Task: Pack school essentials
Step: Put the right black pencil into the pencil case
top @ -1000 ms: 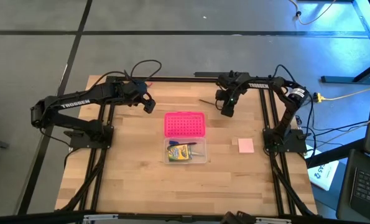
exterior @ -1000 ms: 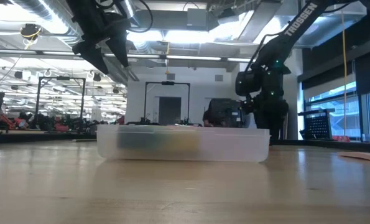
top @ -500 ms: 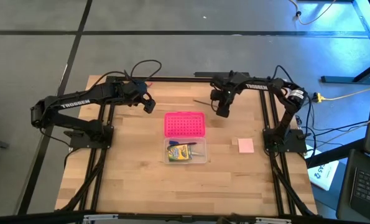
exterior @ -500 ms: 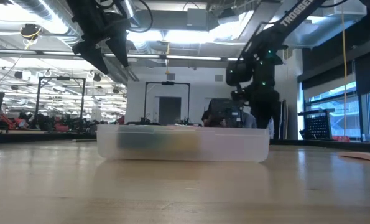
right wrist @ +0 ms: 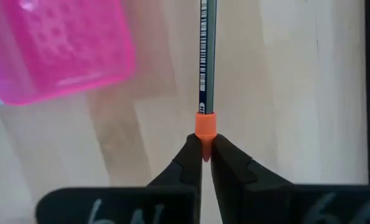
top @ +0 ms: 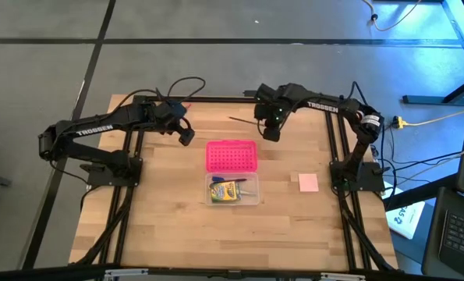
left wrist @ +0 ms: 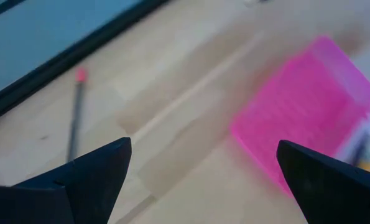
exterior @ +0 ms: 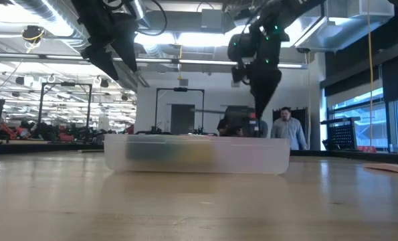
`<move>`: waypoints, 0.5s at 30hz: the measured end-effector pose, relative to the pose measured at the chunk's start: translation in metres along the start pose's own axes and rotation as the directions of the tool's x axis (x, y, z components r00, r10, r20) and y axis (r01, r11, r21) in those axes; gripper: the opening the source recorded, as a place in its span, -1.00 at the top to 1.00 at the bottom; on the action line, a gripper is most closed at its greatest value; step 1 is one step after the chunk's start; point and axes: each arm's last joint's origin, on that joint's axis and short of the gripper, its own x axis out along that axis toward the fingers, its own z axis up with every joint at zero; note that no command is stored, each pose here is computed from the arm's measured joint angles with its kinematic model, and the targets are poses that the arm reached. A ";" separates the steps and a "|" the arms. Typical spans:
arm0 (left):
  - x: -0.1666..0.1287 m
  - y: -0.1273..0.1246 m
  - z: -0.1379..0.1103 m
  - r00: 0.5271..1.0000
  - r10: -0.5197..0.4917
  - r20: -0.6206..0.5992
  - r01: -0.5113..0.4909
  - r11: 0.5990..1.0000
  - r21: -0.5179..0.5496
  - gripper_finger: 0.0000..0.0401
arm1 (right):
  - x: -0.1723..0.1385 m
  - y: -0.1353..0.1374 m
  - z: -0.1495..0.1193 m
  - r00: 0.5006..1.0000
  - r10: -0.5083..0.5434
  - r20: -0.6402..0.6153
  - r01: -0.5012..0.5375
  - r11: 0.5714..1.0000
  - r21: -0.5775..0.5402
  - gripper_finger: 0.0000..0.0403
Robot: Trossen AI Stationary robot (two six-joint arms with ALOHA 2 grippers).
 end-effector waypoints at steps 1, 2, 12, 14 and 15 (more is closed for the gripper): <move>0.000 -0.001 0.000 1.000 -0.024 -0.011 0.024 0.999 0.032 -0.97 | -0.002 0.005 0.003 1.000 0.002 0.007 -0.002 1.000 0.001 0.88; 0.000 -0.001 -0.001 0.999 -0.046 -0.022 0.047 0.997 0.061 -0.97 | -0.004 0.011 0.006 1.000 0.004 0.011 -0.004 1.000 -0.005 0.88; -0.002 -0.011 -0.005 0.985 -0.155 -0.073 0.168 0.961 0.219 -0.97 | -0.005 0.091 0.017 0.998 0.059 -0.013 -0.059 0.998 -0.006 0.88; -0.004 -0.015 -0.008 0.980 -0.178 -0.084 0.193 0.951 0.242 -0.97 | -0.006 0.108 0.018 0.998 0.069 -0.010 -0.069 0.997 -0.021 0.89; -0.005 -0.017 -0.009 0.977 -0.195 -0.091 0.212 0.945 0.250 -0.97 | -0.006 0.116 0.019 0.997 0.073 -0.005 -0.073 0.997 -0.029 0.89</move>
